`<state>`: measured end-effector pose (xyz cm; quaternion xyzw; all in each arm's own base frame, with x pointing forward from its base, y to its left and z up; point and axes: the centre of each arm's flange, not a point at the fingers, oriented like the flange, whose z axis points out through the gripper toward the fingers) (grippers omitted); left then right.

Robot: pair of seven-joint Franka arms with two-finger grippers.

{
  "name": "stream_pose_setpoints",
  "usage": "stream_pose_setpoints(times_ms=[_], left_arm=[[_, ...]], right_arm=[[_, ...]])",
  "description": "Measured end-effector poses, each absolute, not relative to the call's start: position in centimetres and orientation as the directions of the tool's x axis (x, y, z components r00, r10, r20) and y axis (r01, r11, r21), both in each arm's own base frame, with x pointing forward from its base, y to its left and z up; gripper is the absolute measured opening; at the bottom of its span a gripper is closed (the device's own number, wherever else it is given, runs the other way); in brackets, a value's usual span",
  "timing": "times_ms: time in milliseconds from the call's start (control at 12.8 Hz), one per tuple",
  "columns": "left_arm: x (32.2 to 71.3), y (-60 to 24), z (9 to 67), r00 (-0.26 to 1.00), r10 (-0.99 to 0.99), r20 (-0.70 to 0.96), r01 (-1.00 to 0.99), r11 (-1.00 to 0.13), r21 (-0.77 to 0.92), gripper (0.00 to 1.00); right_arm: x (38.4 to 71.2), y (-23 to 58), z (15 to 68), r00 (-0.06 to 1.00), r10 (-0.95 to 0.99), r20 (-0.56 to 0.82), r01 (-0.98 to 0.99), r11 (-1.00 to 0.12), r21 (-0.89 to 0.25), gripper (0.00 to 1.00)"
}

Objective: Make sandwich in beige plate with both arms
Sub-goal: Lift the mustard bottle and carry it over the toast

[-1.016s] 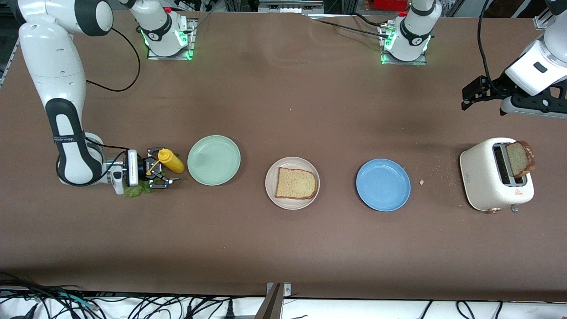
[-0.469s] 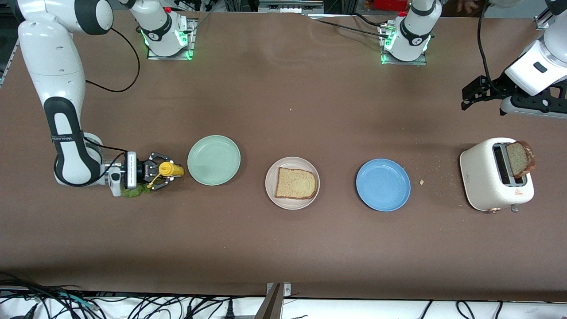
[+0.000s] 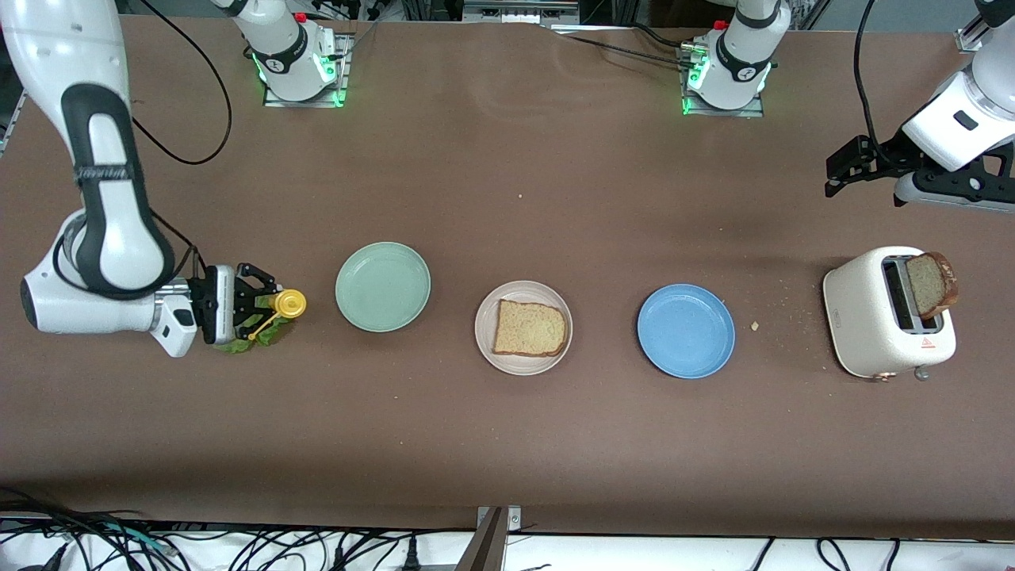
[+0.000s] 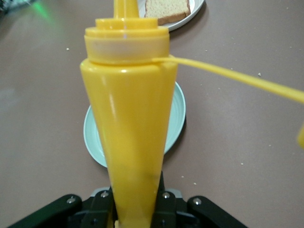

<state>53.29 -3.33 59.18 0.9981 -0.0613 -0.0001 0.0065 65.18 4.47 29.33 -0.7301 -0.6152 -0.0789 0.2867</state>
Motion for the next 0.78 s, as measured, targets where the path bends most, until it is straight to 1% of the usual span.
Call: stream_pose_setpoints(times_ms=[156,312,547,781], left_arm=[[53.3,-3.3,59.2,0.993,-0.122,0.001,-0.122,-0.992,0.013,1.0],[53.3,-3.3,59.2,0.993,-0.122,0.001,-0.122,-0.992,0.013,1.0],[53.3,-3.4,59.2,0.993,-0.122,0.001,-0.122,-0.992,0.013,1.0],[53.3,-3.4,59.2,0.992,-0.122,0.0,-0.122,-0.992,0.013,1.0]], right_arm=[[64.6,9.9,32.8,0.263,0.915,0.306,0.934,-0.162,-0.318,0.28],[63.5,16.0,34.4,0.289,0.944,0.161,0.929,-0.236,-0.285,0.28],[61.0,24.2,34.8,0.323,0.946,-0.025,0.927,-0.321,-0.194,0.28],[58.8,30.6,33.4,0.358,0.917,-0.177,0.924,-0.375,-0.071,0.28]])
